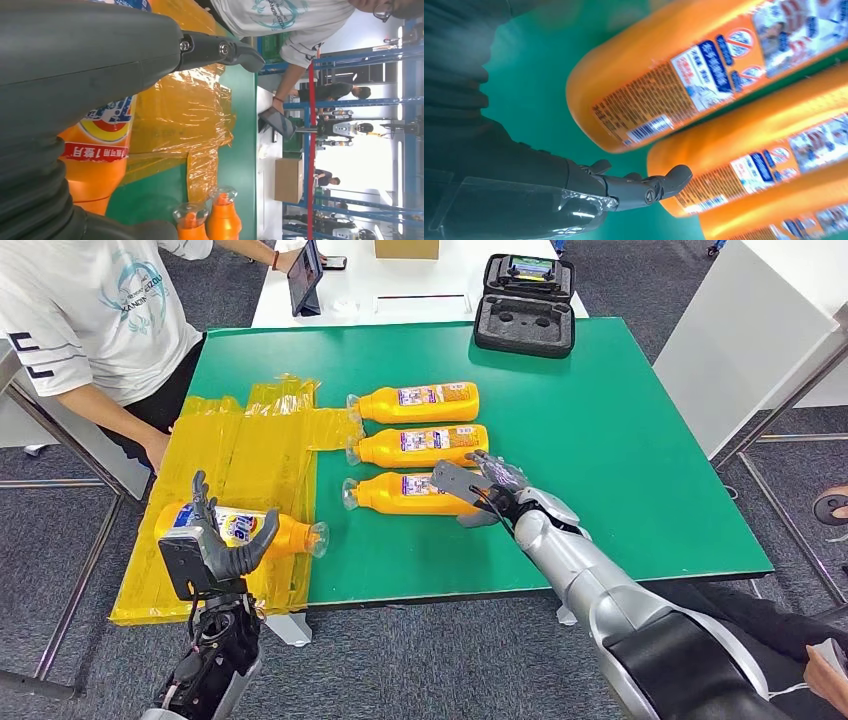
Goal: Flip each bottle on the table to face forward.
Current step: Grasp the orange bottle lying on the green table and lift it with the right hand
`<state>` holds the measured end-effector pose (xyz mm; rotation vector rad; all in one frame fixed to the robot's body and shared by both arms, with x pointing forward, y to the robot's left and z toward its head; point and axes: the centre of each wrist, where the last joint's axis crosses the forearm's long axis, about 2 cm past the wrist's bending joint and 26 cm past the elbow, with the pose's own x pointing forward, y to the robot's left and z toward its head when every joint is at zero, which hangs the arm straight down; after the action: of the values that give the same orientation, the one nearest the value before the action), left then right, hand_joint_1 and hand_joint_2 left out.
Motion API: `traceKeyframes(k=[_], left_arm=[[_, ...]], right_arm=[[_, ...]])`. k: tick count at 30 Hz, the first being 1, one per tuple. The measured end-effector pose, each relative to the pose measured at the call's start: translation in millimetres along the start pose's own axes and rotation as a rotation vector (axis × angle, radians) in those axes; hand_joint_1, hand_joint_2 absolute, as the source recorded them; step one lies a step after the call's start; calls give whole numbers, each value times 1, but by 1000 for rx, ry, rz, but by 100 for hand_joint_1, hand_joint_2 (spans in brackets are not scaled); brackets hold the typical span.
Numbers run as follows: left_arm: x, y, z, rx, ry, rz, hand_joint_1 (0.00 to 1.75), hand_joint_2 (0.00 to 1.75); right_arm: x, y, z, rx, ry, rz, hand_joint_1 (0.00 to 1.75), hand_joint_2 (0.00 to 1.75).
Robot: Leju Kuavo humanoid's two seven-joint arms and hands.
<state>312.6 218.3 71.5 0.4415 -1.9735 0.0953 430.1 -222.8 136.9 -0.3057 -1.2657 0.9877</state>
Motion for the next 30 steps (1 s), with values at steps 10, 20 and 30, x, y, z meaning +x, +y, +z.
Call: traceKeyframes(k=[10,20,30], left_arm=[[-1,0,2,-4,4,1,0,175],[-1,0,3,-7,7,1,0,175],[-3,0,4,-1,17,-7,0,175]], right_arm=[[-8,0,2,50,30,17,0,175],[-10,1,2,96,46,41,0,175],[-8,-2,1,106,19,44,0,175]])
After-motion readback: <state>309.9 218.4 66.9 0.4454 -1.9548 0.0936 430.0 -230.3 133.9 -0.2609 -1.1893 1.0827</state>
